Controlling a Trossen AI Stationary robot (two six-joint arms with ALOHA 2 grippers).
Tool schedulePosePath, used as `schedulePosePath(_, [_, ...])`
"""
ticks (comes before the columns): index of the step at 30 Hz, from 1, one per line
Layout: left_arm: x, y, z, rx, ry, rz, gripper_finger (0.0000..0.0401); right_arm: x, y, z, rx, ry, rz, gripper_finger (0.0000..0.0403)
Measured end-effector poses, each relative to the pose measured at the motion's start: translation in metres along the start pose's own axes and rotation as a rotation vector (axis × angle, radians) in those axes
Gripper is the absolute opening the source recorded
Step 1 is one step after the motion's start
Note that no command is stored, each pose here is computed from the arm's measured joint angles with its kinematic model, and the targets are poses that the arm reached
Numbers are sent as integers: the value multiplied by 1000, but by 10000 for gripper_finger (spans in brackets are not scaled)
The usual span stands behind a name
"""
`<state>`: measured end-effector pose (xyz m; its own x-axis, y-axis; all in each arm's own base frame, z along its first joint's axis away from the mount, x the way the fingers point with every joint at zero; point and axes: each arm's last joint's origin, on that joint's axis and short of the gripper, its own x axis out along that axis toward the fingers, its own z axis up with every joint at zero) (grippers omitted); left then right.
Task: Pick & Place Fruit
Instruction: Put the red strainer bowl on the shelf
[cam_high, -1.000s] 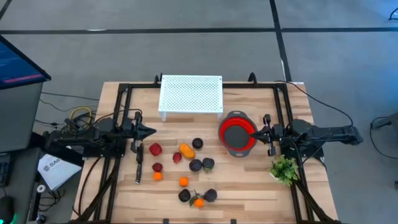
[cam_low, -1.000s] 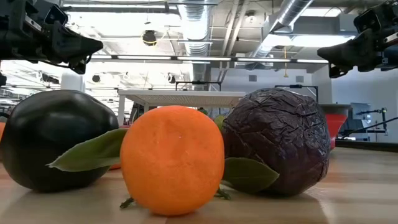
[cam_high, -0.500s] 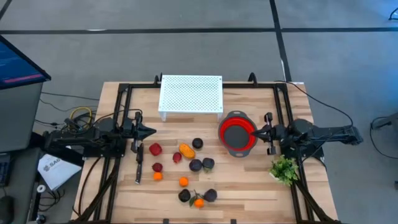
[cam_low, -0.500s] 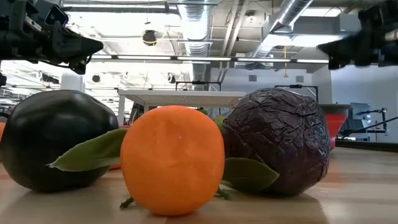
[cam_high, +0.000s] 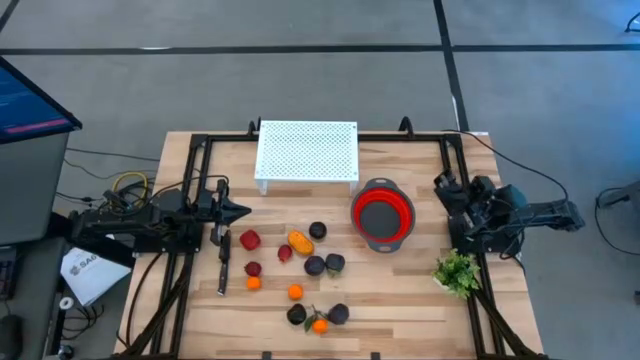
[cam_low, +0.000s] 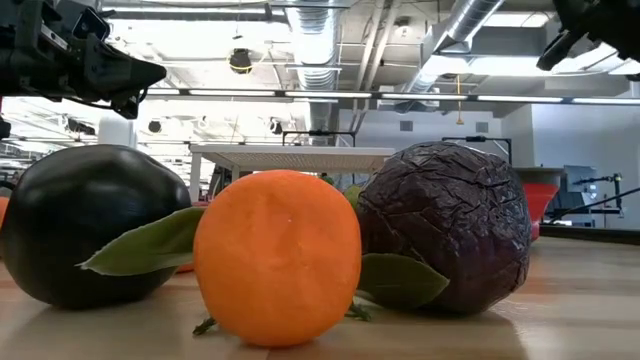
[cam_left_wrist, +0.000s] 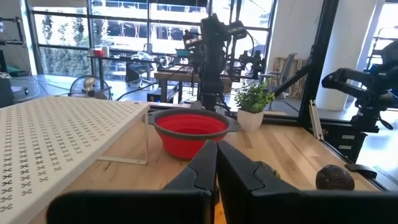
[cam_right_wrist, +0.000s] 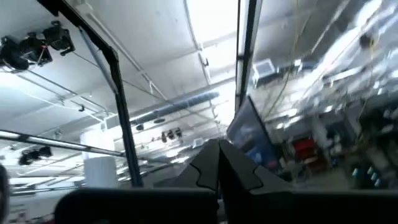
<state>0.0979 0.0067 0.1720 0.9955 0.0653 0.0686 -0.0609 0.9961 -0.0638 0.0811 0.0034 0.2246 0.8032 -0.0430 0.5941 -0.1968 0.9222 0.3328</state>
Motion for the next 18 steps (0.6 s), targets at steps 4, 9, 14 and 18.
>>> schedulePosePath(4, [0,0,0,0,-3,0,7,9,-5,-25,83,171,-99,0])
schedulePosePath(9, [0,0,2,0,-19,-1,7,24,-7,-56,155,358,-251,0])
schedulePosePath(14, [0,0,2,-18,-22,-2,7,48,-9,-82,185,521,-348,0])
schedulePosePath(18, [0,0,2,-79,-22,-2,7,85,-2,-95,169,718,-347,16])
